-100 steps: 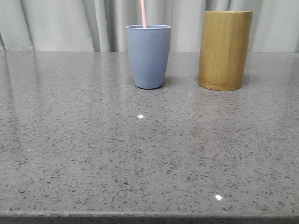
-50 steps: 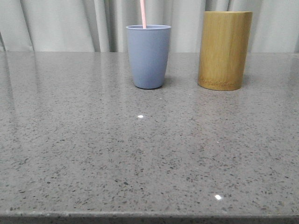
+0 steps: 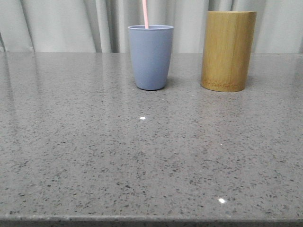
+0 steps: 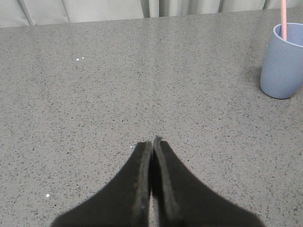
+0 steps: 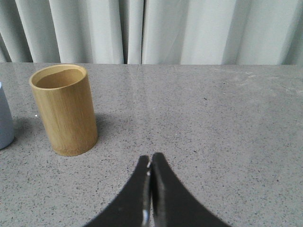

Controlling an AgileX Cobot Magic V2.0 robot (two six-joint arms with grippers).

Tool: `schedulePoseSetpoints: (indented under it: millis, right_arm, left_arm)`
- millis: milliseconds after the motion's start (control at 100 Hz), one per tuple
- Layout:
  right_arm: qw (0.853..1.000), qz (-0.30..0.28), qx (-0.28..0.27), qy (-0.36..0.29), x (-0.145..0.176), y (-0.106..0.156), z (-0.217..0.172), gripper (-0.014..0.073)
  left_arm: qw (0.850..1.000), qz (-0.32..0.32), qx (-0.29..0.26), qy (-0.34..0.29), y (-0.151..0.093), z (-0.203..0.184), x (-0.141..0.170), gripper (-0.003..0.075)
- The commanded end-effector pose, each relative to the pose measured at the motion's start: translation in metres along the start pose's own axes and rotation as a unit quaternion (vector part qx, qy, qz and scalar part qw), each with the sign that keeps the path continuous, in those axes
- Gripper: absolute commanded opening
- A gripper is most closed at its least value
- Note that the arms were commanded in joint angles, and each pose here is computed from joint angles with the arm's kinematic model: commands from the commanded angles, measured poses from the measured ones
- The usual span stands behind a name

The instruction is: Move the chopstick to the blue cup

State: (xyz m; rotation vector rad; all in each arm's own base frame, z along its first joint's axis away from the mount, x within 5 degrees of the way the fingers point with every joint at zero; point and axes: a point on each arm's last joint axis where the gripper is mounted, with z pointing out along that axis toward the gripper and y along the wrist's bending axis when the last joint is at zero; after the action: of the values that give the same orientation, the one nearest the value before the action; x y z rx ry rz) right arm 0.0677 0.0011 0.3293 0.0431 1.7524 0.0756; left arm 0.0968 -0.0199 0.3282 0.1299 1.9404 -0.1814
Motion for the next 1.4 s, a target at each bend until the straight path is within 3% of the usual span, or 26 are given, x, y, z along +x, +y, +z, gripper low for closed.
schedulePoseSetpoints:
  millis: [0,790,1000,1390]
  right_arm:
    - [0.999,-0.003,-0.002,-0.049,-0.014,0.001,-0.002,-0.0102]
    - [0.999,-0.003,-0.002,-0.049,-0.014,0.001,-0.002,-0.0105]
    - [0.999,-0.003,-0.002,-0.049,-0.014,0.001,-0.002,-0.0105]
    - [0.999,-0.003,-0.002,-0.049,-0.014,0.001,-0.002,-0.0105]
  left_arm:
    - [0.999,-0.01,0.005,-0.049,-0.001,-0.003,-0.014,-0.0019]
    - [0.999,-0.01,0.005,-0.053,-0.001,-0.005,-0.006,-0.0019]
    - [0.993,-0.015,-0.006,-0.12,0.004,-0.006,0.016,-0.0019]
    - [0.981,-0.021,-0.041,-0.19,0.014,0.003,0.097,-0.0019]
